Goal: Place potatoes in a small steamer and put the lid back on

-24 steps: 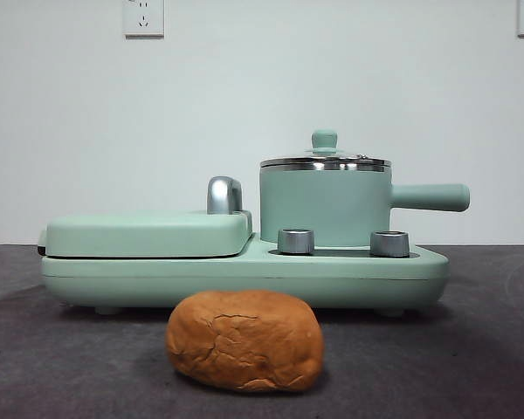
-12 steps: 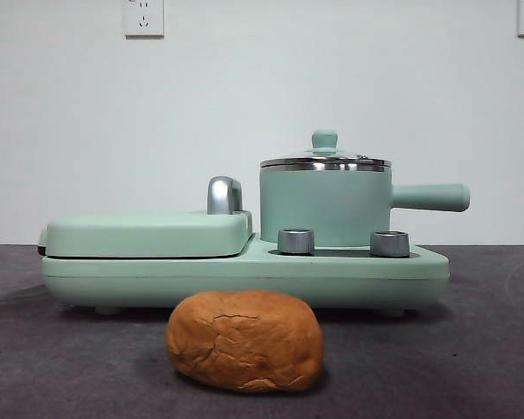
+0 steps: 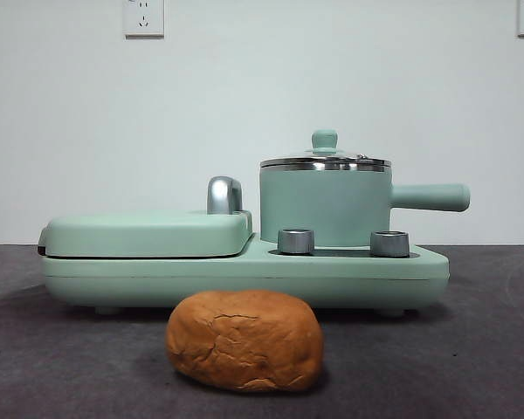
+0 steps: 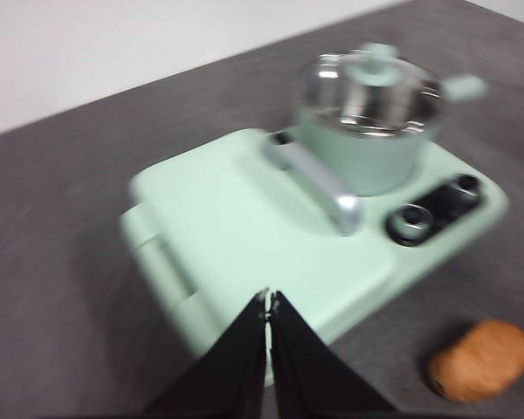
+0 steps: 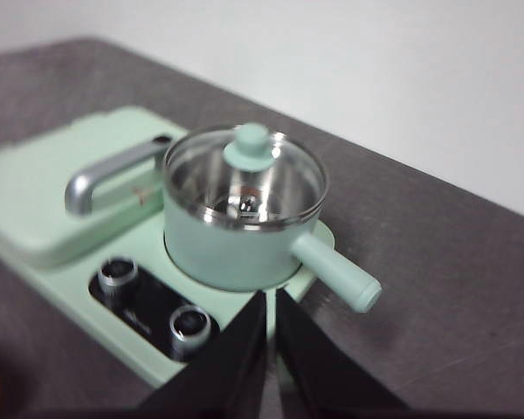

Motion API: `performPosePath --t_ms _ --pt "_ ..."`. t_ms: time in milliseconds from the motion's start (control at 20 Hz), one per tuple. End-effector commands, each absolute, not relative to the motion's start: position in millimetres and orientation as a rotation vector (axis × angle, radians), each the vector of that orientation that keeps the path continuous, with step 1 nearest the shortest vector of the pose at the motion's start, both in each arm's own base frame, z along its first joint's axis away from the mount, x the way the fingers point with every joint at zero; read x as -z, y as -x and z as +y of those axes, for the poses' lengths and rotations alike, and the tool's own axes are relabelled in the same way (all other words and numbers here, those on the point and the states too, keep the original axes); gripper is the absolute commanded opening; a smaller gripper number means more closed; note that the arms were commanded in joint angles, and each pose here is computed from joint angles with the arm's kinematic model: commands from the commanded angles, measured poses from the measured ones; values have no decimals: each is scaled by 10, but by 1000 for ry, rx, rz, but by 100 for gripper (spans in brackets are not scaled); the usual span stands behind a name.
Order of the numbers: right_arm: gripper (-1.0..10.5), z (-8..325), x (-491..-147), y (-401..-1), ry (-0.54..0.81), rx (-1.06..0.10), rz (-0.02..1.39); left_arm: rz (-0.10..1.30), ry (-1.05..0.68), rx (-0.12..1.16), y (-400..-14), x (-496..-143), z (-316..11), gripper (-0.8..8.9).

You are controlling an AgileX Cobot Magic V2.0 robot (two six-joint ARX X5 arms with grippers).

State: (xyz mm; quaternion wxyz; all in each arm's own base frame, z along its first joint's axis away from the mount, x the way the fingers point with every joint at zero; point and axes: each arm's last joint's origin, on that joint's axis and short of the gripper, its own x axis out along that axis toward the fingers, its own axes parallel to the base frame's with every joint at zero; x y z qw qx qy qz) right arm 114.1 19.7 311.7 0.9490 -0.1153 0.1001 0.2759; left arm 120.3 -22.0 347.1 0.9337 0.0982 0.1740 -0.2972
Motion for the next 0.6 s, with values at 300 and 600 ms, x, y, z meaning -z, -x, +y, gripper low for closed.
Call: performPosePath --t_ms 300,600 --pt "33 237 -3141 -1129 394 -622 166 229 -398 739 -1282 -3569 -302 96" --pt "330 242 -3141 -1128 394 -625 166 188 -402 743 -1285 -3605 -322 249"
